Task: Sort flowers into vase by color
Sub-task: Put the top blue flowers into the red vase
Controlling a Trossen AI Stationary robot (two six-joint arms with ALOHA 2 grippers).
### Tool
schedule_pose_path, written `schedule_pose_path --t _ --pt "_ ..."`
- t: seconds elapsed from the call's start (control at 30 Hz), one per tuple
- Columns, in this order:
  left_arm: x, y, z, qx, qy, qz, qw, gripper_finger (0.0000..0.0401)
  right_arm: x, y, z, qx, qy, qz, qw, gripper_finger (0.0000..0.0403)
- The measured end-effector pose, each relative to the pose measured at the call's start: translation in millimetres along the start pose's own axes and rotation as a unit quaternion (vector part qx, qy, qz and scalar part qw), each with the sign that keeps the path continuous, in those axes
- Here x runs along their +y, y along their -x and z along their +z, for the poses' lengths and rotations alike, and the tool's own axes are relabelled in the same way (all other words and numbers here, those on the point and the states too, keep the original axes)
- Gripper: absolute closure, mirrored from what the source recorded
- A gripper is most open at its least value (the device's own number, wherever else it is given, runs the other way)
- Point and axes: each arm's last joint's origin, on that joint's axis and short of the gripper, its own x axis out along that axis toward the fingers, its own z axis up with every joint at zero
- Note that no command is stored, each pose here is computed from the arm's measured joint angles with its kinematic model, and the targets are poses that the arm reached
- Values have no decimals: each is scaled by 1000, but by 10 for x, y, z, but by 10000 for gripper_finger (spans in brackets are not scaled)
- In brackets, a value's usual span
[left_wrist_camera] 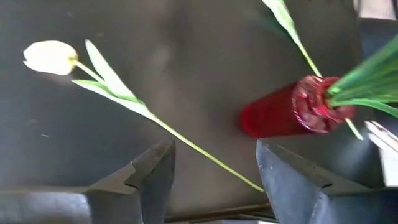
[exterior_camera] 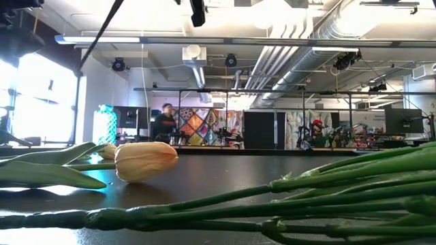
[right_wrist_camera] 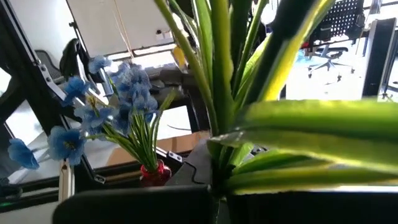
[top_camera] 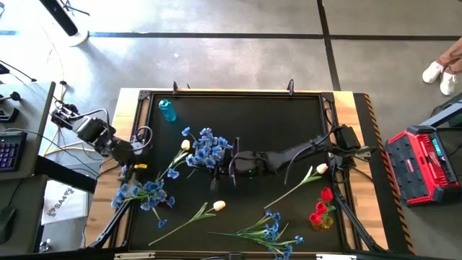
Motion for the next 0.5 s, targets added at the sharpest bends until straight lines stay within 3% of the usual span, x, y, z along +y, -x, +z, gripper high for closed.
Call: schedule_pose_path --t 0.27,0.5 --pt "-21 13 -9 18 -30 -36 999 137 -5 3 -52 26 5 -4 1000 403" --pt "-20 -76 -27 22 -80 -36 996 133 -10 5 -79 40 9 -7 999 403"
